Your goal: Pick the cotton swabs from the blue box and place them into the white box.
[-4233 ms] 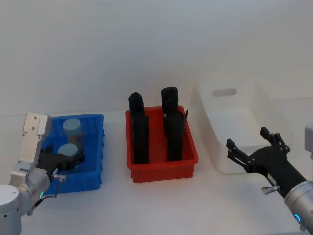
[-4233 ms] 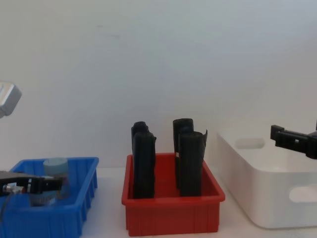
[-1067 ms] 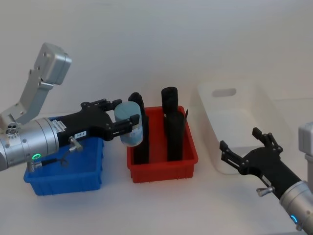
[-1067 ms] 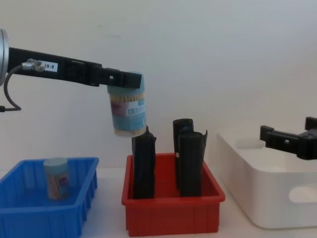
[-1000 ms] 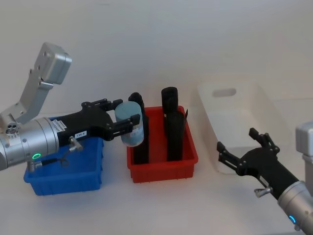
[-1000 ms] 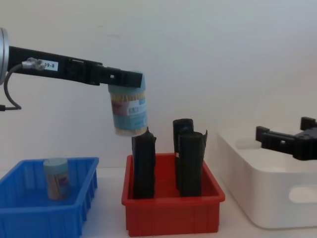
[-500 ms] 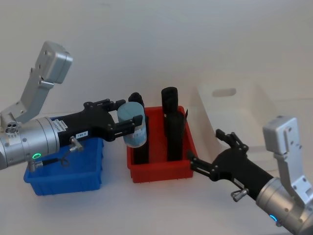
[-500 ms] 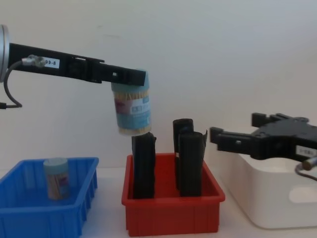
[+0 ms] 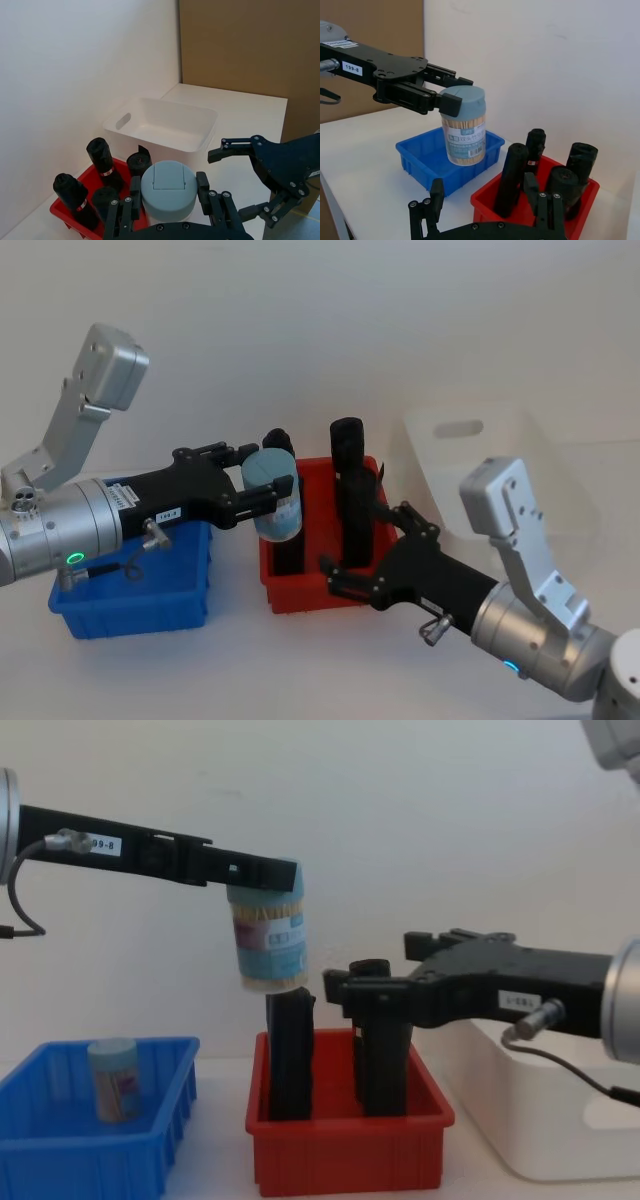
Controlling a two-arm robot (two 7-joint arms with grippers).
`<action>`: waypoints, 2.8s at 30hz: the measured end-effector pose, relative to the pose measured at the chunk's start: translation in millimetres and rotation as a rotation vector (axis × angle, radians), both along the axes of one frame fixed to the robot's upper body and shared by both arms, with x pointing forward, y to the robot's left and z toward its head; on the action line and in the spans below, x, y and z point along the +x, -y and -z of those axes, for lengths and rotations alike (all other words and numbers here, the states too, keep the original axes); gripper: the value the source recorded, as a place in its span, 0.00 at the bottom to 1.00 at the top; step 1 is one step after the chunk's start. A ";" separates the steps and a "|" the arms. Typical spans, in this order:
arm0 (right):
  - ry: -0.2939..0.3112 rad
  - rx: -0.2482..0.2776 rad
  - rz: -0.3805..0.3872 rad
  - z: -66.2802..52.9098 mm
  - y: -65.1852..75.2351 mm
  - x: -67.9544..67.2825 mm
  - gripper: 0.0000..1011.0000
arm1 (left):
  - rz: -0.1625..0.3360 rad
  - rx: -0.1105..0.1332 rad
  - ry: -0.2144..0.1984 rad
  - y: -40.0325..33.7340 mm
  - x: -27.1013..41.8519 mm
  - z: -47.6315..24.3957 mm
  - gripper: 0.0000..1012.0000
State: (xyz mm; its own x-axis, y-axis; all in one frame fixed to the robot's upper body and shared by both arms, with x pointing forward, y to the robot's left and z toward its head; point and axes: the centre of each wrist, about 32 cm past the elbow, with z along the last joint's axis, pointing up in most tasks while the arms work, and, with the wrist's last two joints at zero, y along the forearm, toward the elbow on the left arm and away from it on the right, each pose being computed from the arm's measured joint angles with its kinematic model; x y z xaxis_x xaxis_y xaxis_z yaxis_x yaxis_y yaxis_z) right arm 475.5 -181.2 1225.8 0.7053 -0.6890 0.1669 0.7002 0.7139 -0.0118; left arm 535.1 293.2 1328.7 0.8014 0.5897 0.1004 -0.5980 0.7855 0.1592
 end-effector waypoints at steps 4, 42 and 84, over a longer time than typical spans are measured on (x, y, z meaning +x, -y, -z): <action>-0.001 -0.014 -0.018 -3.3 -6.5 4.8 0.99 | 0.001 0.000 0.000 0.0 0.0 -0.2 0.66; 0.005 -0.074 -0.054 -12.4 -61.4 46.5 0.95 | 0.003 0.000 0.000 0.0 0.1 -0.2 0.66; 0.018 -0.057 0.073 -17.3 -62.4 41.0 0.64 | 0.003 0.000 0.000 0.0 0.1 -0.1 0.99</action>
